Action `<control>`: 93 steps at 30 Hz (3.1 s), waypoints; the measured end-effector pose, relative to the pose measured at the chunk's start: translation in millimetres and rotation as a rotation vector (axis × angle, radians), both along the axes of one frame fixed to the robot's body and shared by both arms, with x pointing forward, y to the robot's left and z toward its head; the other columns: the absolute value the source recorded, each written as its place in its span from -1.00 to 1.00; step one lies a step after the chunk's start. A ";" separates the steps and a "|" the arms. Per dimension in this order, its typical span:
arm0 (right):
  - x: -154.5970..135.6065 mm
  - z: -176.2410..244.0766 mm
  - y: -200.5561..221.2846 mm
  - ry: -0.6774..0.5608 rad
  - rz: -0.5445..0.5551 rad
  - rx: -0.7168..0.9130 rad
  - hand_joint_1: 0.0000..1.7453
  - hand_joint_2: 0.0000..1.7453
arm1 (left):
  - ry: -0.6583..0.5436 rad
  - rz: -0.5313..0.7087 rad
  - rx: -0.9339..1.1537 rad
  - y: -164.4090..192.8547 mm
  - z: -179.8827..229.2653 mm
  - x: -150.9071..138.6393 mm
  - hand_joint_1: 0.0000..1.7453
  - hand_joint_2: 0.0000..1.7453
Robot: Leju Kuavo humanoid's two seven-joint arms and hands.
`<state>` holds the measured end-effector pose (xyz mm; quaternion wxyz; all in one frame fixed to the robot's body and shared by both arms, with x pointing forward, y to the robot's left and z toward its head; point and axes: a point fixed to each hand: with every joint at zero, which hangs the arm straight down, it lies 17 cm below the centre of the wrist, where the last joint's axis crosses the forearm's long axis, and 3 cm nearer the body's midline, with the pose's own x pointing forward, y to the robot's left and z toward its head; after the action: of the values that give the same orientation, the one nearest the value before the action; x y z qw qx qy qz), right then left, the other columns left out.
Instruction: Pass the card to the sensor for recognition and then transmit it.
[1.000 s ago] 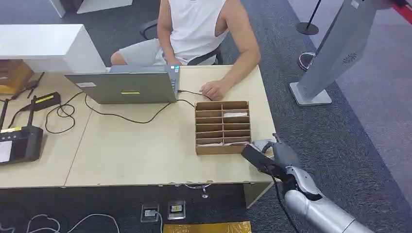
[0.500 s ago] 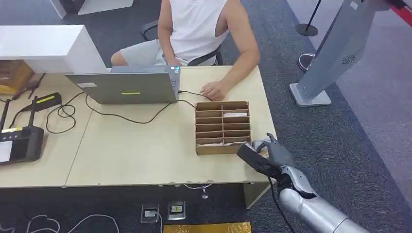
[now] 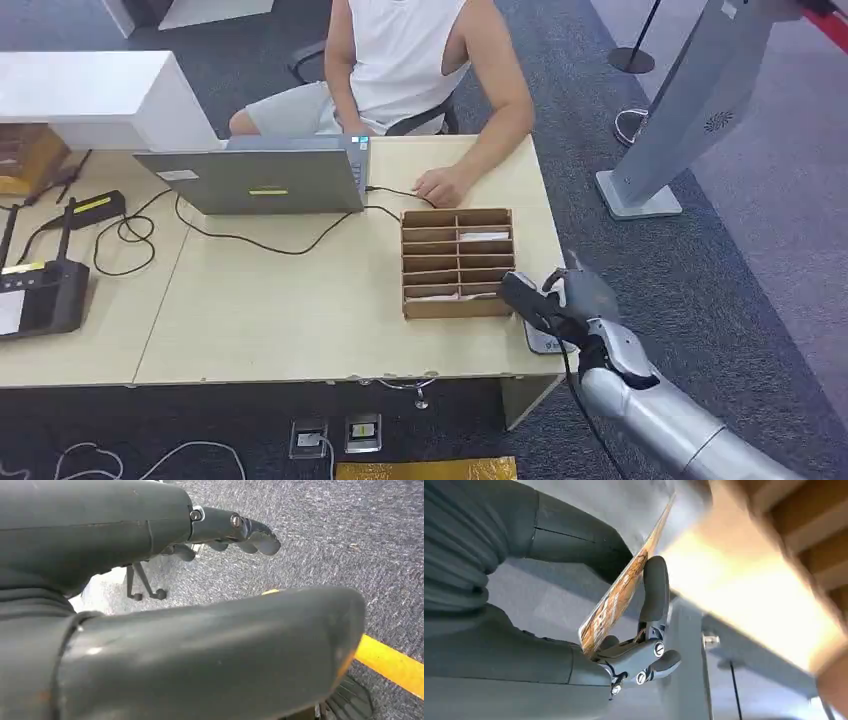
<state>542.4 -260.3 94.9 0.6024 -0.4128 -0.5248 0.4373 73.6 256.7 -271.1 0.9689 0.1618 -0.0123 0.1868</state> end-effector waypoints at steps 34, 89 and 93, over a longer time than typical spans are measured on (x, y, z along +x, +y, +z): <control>84.3 243.6 123.5 -0.323 0.195 -0.261 1.00 1.00 | -0.001 -0.016 -0.007 -2.4 1.1 7.4 -1.00 -1.00; -109.9 72.6 173.4 -0.203 0.555 0.162 -1.00 1.00 | 0.011 -0.020 0.002 3.9 -0.5 -1.3 -1.00 -1.00; -119.6 50.2 172.5 -0.164 0.559 0.080 -1.00 1.00 | 0.022 -0.017 -0.006 2.6 -0.7 -3.2 -1.00 -1.00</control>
<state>422.7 -87.7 145.1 0.4298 -0.2621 -0.6820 0.5305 70.5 259.2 -271.7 0.9710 0.1609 -0.0023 0.1770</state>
